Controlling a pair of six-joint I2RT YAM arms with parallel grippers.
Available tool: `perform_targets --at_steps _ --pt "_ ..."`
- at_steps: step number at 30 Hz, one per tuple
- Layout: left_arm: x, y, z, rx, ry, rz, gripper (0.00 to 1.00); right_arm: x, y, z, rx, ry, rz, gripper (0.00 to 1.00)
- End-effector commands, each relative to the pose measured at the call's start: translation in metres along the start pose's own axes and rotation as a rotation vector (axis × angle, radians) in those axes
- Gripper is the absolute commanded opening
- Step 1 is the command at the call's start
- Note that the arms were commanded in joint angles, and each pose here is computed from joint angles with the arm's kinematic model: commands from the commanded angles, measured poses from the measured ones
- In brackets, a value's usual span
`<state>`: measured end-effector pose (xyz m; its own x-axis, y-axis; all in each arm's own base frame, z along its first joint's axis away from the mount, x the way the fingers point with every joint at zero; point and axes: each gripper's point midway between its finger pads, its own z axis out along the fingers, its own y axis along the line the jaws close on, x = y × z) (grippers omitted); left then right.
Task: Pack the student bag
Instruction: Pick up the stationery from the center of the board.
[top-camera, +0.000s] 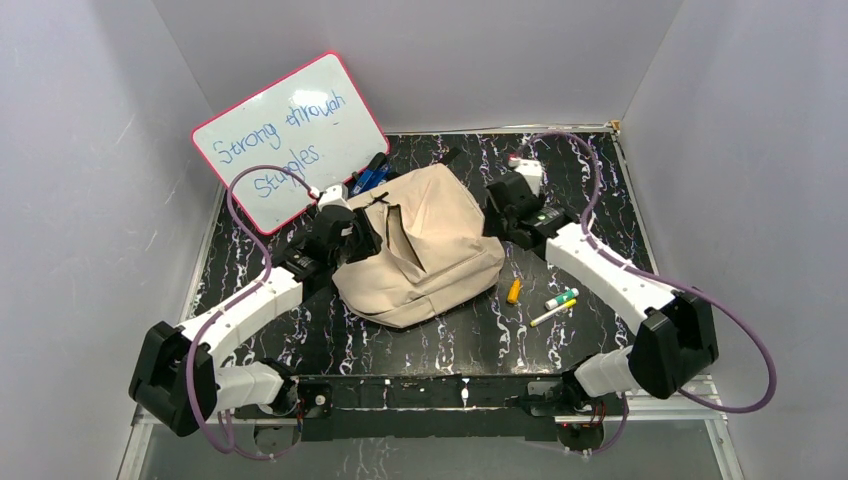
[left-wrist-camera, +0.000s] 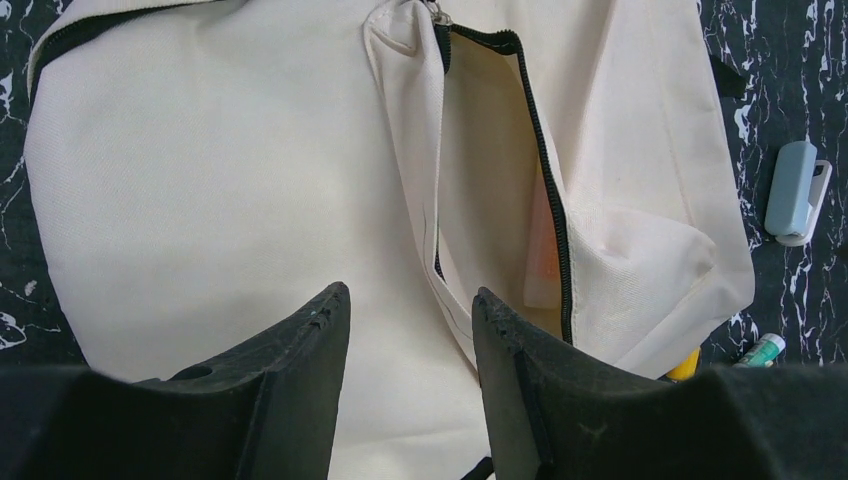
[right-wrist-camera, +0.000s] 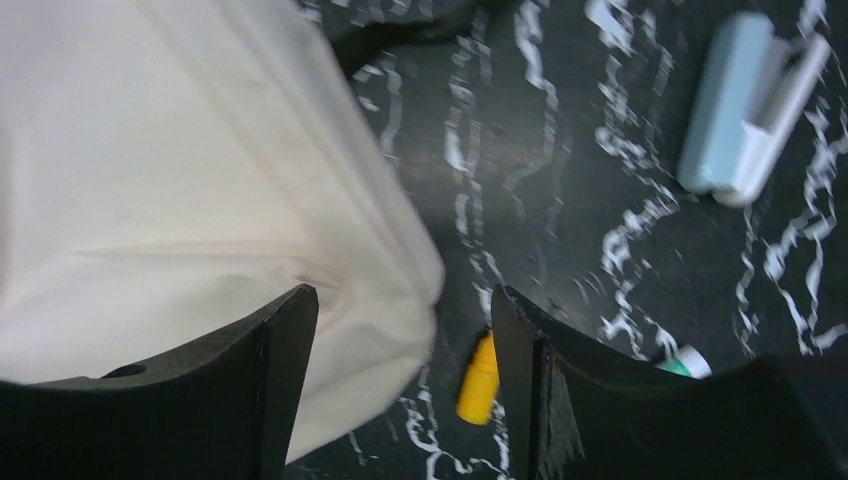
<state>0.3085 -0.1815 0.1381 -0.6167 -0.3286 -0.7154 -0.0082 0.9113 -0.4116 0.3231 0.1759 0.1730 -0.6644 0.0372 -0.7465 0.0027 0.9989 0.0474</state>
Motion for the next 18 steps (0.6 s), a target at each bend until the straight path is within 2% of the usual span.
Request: perform_targets --at_steps 1,9,18 --pt "-0.022 -0.009 -0.003 0.007 -0.056 0.040 0.46 0.040 -0.052 -0.006 0.118 0.107 0.175 0.73" --pt "-0.020 -0.009 -0.003 0.012 -0.056 0.021 0.46 0.102 -0.063 -0.004 0.101 0.284 0.259 0.72" --pt "-0.015 -0.009 0.001 0.015 -0.045 0.013 0.46 0.129 -0.074 0.010 0.083 0.363 0.265 0.64"
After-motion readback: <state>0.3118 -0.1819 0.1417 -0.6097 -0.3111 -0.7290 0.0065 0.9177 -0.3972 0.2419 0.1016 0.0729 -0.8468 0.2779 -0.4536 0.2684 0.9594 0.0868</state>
